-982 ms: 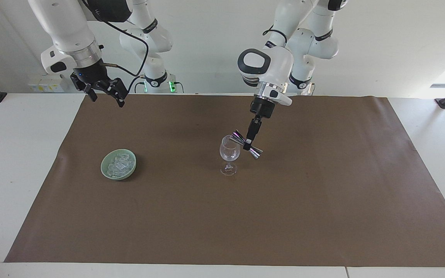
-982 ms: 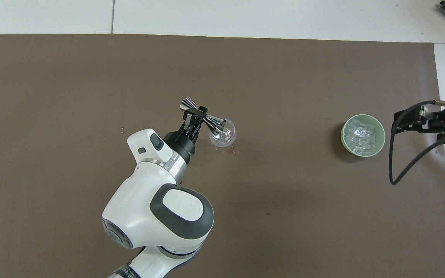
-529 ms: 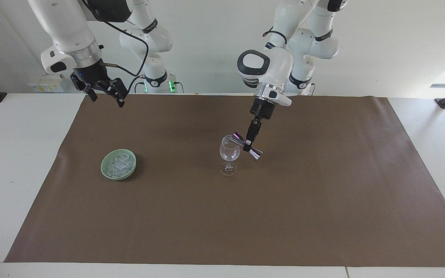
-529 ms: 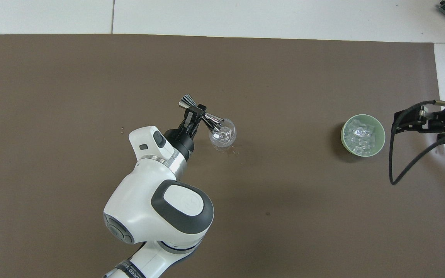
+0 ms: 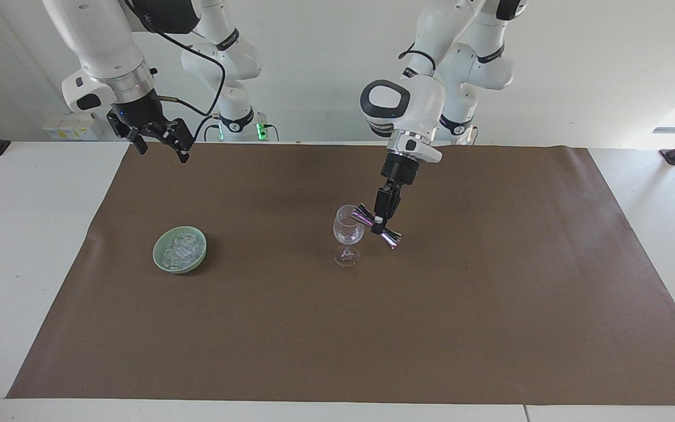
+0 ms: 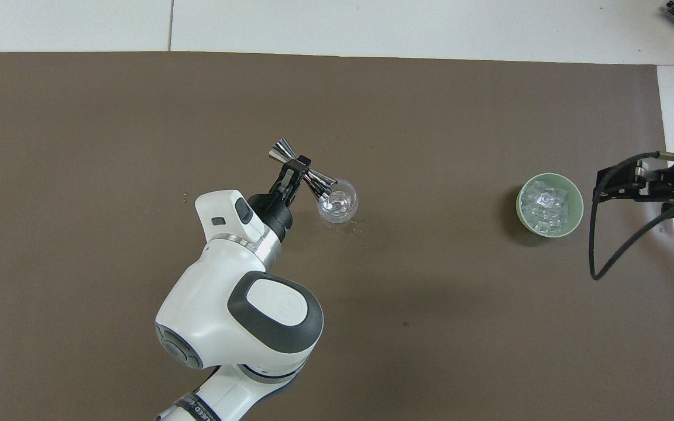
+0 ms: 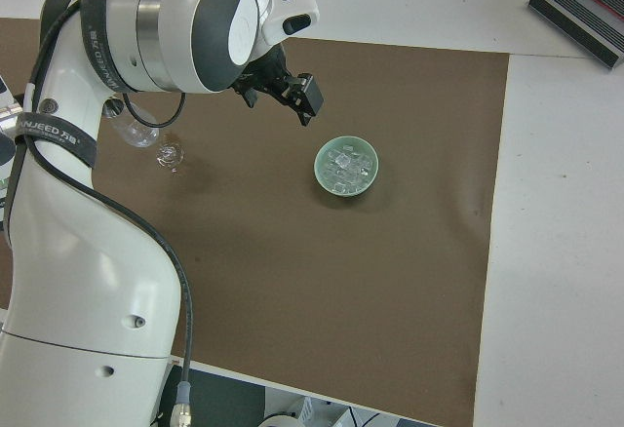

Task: Pour wine and add ice with both arms
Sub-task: 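Turn the jigger upright and carry it back with the left gripper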

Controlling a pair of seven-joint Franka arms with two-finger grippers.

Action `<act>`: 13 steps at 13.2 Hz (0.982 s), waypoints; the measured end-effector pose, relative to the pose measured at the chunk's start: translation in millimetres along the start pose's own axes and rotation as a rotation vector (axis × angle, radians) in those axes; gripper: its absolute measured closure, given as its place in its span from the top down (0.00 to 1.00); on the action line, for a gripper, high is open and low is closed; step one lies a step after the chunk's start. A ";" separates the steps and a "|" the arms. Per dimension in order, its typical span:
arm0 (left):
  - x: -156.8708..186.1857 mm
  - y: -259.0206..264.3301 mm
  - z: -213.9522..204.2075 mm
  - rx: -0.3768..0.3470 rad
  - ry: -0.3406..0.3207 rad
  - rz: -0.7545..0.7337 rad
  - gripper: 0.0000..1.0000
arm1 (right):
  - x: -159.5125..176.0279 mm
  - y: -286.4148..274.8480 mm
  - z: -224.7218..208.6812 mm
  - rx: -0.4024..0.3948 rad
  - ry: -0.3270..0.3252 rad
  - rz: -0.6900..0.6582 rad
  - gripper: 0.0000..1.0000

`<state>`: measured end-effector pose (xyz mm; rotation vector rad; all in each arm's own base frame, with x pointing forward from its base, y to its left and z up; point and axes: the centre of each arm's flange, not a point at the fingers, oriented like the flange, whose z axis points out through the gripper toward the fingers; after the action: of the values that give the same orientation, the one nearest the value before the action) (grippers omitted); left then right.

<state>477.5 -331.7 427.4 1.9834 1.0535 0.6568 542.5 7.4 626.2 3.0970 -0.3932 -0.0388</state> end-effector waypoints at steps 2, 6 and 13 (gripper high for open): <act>0.4 0.4 -0.4 -0.001 0.003 0.011 0.21 | 0.0 0.0 0.0 0.000 0.000 0.000 1.00; 0.1 2.0 -1.8 -0.003 0.012 0.020 0.21 | 0.0 0.0 0.0 0.000 0.000 0.000 1.00; -4.3 3.4 -3.9 -0.006 0.017 0.024 0.21 | 0.0 0.0 0.0 0.000 0.000 0.000 1.00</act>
<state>474.0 -335.0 432.0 1.9915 1.0379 0.6903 542.5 7.4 626.2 3.0970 -0.3932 -0.0388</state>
